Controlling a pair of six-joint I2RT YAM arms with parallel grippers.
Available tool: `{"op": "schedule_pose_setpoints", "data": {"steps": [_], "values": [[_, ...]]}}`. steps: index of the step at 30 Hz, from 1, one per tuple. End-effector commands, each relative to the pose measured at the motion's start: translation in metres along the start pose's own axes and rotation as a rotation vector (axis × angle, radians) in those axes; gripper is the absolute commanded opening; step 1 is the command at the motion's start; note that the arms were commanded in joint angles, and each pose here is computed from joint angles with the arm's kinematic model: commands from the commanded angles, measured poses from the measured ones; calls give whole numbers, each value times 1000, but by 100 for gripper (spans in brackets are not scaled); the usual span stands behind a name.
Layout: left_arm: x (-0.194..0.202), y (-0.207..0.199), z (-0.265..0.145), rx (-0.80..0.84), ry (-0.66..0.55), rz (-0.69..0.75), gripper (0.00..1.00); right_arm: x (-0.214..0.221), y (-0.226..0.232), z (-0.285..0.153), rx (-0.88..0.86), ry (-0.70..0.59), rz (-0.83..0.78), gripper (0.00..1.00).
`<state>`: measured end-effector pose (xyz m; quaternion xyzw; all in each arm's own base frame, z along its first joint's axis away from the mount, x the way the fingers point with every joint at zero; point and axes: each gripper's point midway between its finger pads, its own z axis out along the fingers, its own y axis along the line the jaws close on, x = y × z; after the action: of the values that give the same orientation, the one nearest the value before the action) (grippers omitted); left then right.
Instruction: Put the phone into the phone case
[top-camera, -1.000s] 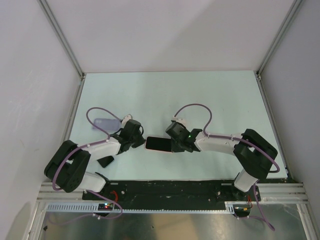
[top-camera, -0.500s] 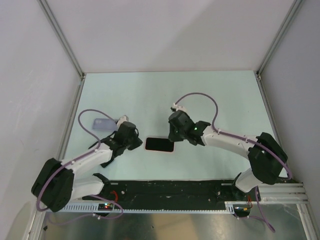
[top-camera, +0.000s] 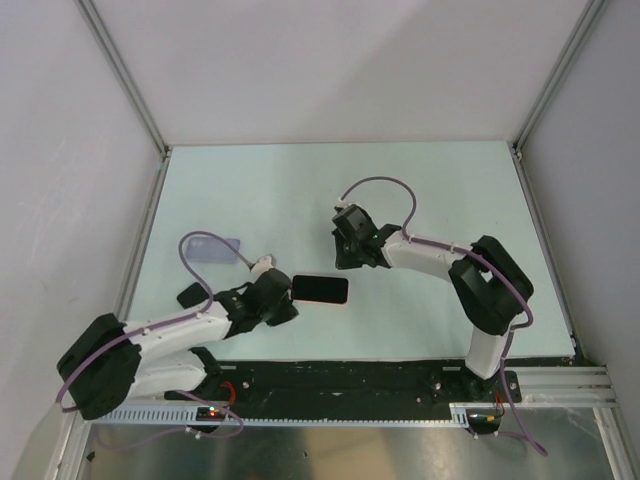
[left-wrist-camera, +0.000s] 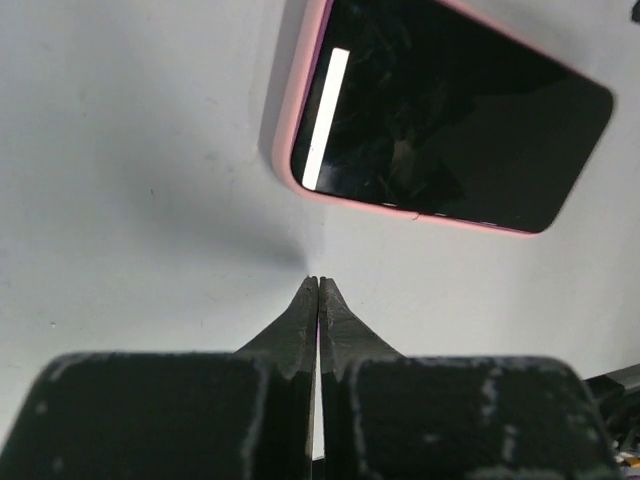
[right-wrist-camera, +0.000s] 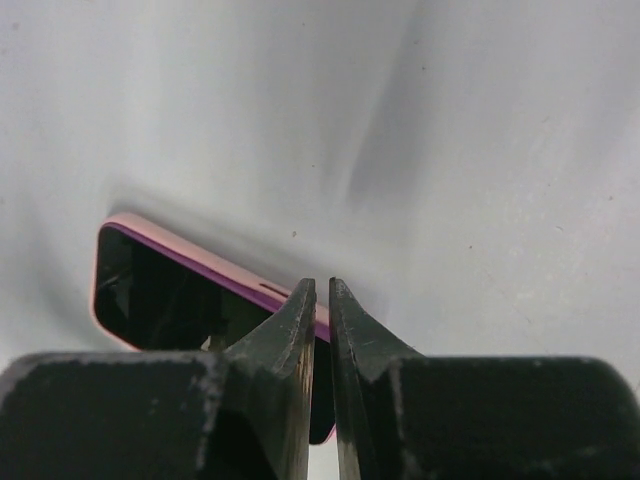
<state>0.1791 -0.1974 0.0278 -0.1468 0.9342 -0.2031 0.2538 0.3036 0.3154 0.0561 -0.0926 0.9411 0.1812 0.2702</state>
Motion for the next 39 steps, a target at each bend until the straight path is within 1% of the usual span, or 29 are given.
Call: {"op": "schedule_pose_setpoints", "data": {"steps": [1,7,12,18,24,28,32,36,39], "values": [[-5,-16,7,3,-23,-41,0,-11,4,10,-4,-7,-32,14],[-6,-28,21,0,-5,-12,0,8,-8,20,48,52,-34,12],[-13,-23,30,-20,-5,-15,0,29,-12,15,60,85,-41,11],[-43,-12,34,-43,-41,-31,0,67,-1,2,12,132,-25,10],[-60,-10,42,-54,-29,-11,0,98,9,-12,-4,154,-9,10],[-60,-11,45,-54,-17,-5,0,95,6,-16,15,128,9,10],[-59,-10,41,-43,-18,-3,0,77,-5,-27,47,76,41,11],[-55,-9,34,-20,-13,-3,0,63,-6,-46,37,15,63,20],[-53,-12,29,2,-12,-2,0,60,4,-58,-10,-8,64,25]]}}
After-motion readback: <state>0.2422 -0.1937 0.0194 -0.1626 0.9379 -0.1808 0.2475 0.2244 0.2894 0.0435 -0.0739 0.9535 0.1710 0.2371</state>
